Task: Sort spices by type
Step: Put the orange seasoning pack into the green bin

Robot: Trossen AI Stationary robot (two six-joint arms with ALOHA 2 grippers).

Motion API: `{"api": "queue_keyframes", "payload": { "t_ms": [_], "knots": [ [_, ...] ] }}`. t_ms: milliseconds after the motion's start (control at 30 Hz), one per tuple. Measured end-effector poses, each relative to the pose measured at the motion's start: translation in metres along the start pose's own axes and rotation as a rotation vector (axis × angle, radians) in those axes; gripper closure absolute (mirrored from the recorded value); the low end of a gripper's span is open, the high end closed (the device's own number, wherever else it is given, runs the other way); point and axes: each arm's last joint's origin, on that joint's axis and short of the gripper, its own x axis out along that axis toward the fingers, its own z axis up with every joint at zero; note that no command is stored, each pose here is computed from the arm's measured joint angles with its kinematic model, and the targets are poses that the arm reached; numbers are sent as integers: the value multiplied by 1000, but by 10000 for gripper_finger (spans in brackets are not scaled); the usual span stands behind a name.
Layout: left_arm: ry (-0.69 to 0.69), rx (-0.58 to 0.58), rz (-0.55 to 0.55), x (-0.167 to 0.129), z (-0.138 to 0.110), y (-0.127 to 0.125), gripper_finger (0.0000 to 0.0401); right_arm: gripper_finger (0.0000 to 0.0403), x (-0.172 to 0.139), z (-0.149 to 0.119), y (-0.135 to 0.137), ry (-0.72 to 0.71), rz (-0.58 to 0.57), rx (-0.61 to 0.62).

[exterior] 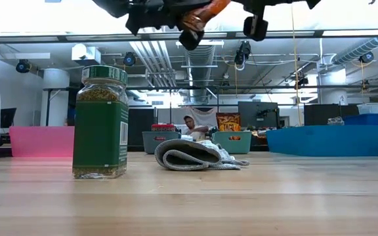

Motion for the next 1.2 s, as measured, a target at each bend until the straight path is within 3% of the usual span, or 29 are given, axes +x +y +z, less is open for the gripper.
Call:
{"api": "queue_keyframes", "payload": {
  "t_ms": [133,300,500,633,767,1000,1200],
  "knots": [
    [30,-54,33,-16,4,-12,391,349,-8,5,7,-28,-97,-11],
    [20,-47,276,-39,15,-27,392,291,-17,16,22,-80,-253,-140],
    [-101,9,394,-59,36,-49,393,211,-20,27,44,-166,-286,-312],
    [-141,-4,413,-69,42,-60,393,166,-20,39,62,-283,-292,-422],
    [-168,14,447,-75,46,-66,393,132,-9,45,68,-303,-332,-511],
    [-149,16,457,-71,43,-61,393,107,15,55,63,-264,-372,-590],
    [-144,-3,393,-70,43,-63,393,128,25,66,67,-232,-385,-568]
  ]
}}
